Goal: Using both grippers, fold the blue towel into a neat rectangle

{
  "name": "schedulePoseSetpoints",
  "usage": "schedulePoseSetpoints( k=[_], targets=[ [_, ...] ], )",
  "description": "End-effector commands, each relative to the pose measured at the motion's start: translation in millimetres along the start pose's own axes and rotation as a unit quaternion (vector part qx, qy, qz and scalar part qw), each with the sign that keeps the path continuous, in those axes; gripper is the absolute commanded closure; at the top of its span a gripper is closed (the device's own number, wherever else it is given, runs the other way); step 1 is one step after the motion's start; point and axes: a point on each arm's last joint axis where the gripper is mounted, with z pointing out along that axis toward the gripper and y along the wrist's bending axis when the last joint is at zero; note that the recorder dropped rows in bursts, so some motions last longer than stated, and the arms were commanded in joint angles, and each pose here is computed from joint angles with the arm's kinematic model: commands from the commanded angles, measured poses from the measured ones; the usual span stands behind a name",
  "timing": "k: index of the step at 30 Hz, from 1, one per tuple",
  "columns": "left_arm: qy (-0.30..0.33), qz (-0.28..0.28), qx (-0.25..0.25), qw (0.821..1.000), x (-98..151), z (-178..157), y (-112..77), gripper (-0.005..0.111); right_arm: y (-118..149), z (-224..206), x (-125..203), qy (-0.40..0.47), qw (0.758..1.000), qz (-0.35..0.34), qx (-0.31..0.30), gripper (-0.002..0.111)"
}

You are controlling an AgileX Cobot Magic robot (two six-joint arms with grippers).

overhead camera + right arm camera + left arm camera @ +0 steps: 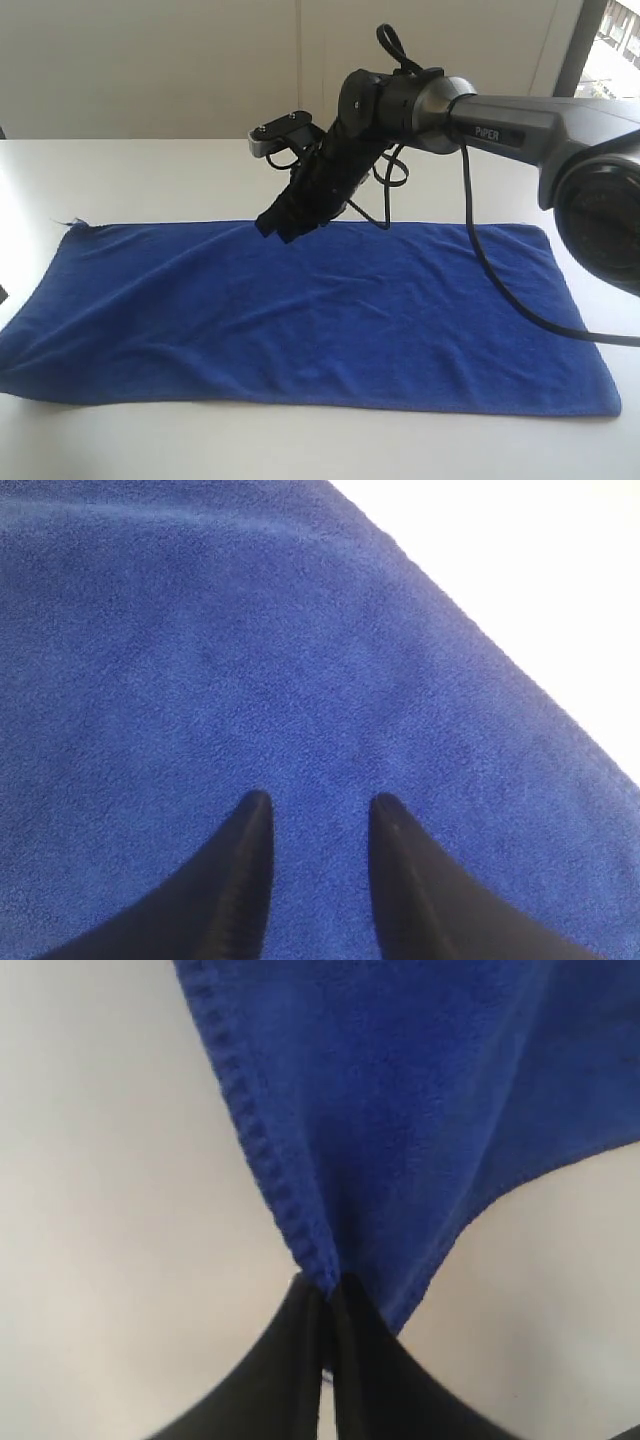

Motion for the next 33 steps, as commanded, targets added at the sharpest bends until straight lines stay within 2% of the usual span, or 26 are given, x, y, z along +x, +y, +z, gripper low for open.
schedulePoseSetpoints(
  k=[1, 2, 5, 7, 9, 12, 14, 15, 16, 18, 19, 20, 23, 26, 29, 33],
  targets=[
    [0.014, -0.001, -0.029, 0.999, 9.9, 10.7, 6.1, 0.083, -2.0, -0.2, 3.4, 0.011, 1.0, 0.001, -0.002, 0.081],
    [0.014, -0.007, -0.048, 0.999, 10.0, 10.9, 9.6, 0.072, -1.8, -0.2, 3.8, 0.014, 1.0, -0.005, -0.004, 0.083],
    [0.02, -0.02, -0.08, 0.996, 10.8, 9.3, 15.2, 0.052, -2.9, -0.8, 7.1, 0.03, 1.0, -0.008, -0.008, 0.088],
    [0.017, -0.028, -0.093, 0.995, 10.5, 8.9, 17.6, 0.044, -4.4, -2.2, 10.5, 0.048, 0.999, -0.017, -0.004, 0.093],
    [-0.004, -0.034, -0.105, 0.994, 5.6, 6.2, 19.5, 0.042, -10.7, -6.8, 13.1, 0.064, 0.997, -0.029, 0.016, 0.097],
    [-0.071, -0.035, -0.114, 0.99, -11.5, -4.6, 19.7, 0.045, -26.9, -21.4, 14.1, 0.076, 0.994, -0.033, 0.073, 0.102],
    [-0.16, -0.058, -0.09, 0.981, -32.4, -19.8, 14.7, 0.049, -48.2, -43.7, 12.2, 0.07, 0.989, -0.01, 0.133, 0.104],
    [-0.221, -0.069, -0.055, 0.971, -46.9, -30.8, 6.7, 0.058, -60.6, -59.4, 13.6, 0.072, 0.985, 0.008, 0.155, 0.107],
    [-0.247, -0.06, -0.041, 0.966, -54.3, -35.5, 1.6, 0.065, -65.4, -66.4, 15.2, 0.077, 0.985, 0.016, 0.157, 0.108],
    [-0.282, 0.002, -0.018, 0.959, -71.1, -42.9, -12.4, 0.091, -74.3, -79.2, 25.0, 0.115, 0.981, 0.035, 0.151, 0.108],
    [-0.286, 0.043, -0.018, 0.957, -78.4, -42.3, -18.8, 0.103, -76.4, -82.9, 32.4, 0.148, 0.978, 0.041, 0.142, 0.108],
    [-0.29, 0.072, -0.017, 0.954, -88.6, -40.9, -24.1, 0.106, -78.6, -85.9, 40.1, 0.181, 0.974, 0.047, 0.131, 0.108],
    [-0.283, 0.09, -0.015, 0.955, -115.7, -28.6, -28.6, 0.107, -86.7, -85.7, 53.8, 0.198, 0.97, 0.057, 0.127, 0.108],
    [-0.249, 0.089, 0.007, 0.964, -136.4, -12.6, -21.0, 0.107, -80.0, -87.0, 74.9, 0.23, 0.964, 0.064, 0.114, 0.108],
    [-0.227, 0.096, 0.002, 0.969, -148.2, -2.6, -12.9, 0.107, -71.2, -96.9, 96.7, 0.254, 0.958, 0.08, 0.106, 0.108],
    [-0.226, 0.1, -0.002, 0.969, -159.6, 2.5, -7.3, 0.107, -56.3, -105.7, 127.7, 0.268, 0.952, 0.103, 0.105, 0.108]
  ],
)
